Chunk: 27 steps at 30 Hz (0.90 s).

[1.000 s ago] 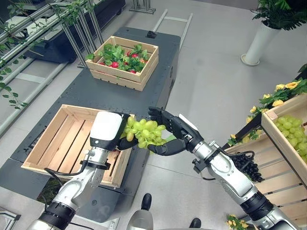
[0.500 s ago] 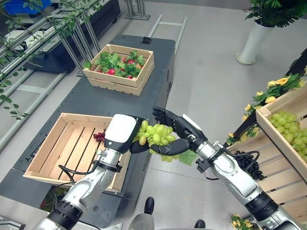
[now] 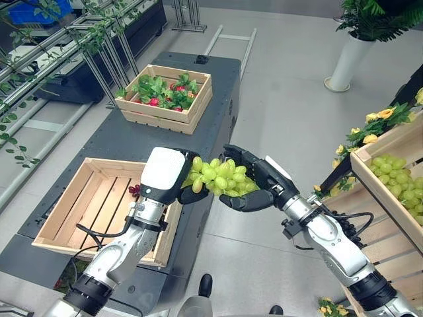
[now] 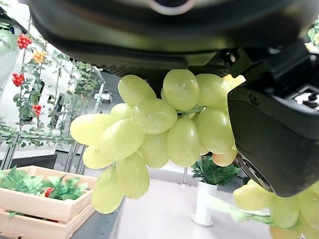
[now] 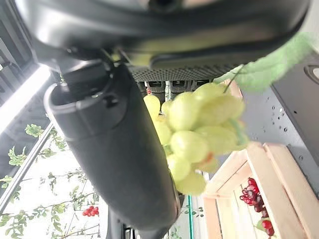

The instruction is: Pick up the fruits from the basket on one side to the basket on the other side

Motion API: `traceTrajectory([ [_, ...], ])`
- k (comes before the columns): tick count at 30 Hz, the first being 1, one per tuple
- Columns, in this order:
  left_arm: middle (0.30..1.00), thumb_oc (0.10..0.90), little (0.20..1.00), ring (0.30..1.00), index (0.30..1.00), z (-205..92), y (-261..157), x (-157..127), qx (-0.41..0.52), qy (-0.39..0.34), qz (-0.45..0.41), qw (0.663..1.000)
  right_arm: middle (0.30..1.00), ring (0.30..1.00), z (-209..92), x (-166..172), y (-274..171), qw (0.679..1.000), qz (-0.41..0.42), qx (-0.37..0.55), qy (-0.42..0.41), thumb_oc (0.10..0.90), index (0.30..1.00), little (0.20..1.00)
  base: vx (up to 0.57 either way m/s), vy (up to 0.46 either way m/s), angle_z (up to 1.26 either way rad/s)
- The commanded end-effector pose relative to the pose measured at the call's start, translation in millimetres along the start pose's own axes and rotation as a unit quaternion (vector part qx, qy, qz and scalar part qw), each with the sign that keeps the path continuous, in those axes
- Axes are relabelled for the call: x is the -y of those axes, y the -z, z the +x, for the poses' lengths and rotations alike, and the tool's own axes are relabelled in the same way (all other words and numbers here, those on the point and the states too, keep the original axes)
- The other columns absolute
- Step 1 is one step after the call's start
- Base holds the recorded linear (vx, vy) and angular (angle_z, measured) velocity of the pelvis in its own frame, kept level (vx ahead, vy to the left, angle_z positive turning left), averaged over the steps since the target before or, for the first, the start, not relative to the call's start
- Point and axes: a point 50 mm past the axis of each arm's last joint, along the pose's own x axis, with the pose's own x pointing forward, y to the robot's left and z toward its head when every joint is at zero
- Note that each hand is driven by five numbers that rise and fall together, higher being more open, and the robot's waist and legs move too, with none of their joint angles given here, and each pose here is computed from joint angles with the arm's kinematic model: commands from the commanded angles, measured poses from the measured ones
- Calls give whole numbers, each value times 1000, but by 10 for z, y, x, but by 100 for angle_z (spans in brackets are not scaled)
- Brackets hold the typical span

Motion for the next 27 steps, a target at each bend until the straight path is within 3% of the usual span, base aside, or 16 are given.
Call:
traceTrajectory([
  [1, 300, 400, 300, 300, 300, 345, -24, -542, 38, -144, -24, 989, 900, 900, -99, 47, -261, 997, -42, 65, -16, 800, 900, 900, 0, 0, 0],
  [9, 300, 400, 300, 300, 300, 364, -197, -548, 65, -136, -60, 987, 900, 900, -117, 70, -198, 997, -45, 58, 12, 800, 900, 900, 0, 0, 0],
  [16, 300, 400, 300, 300, 300, 397, -328, -506, 85, -108, -88, 987, 900, 900, -87, 90, -243, 992, -106, 65, 31, 800, 900, 900, 0, 0, 0],
  [27, 300, 400, 300, 300, 300, 413, -363, -402, 89, -77, -91, 989, 900, 900, -38, 122, -428, 989, -85, 114, 48, 800, 900, 900, 0, 0, 0],
])
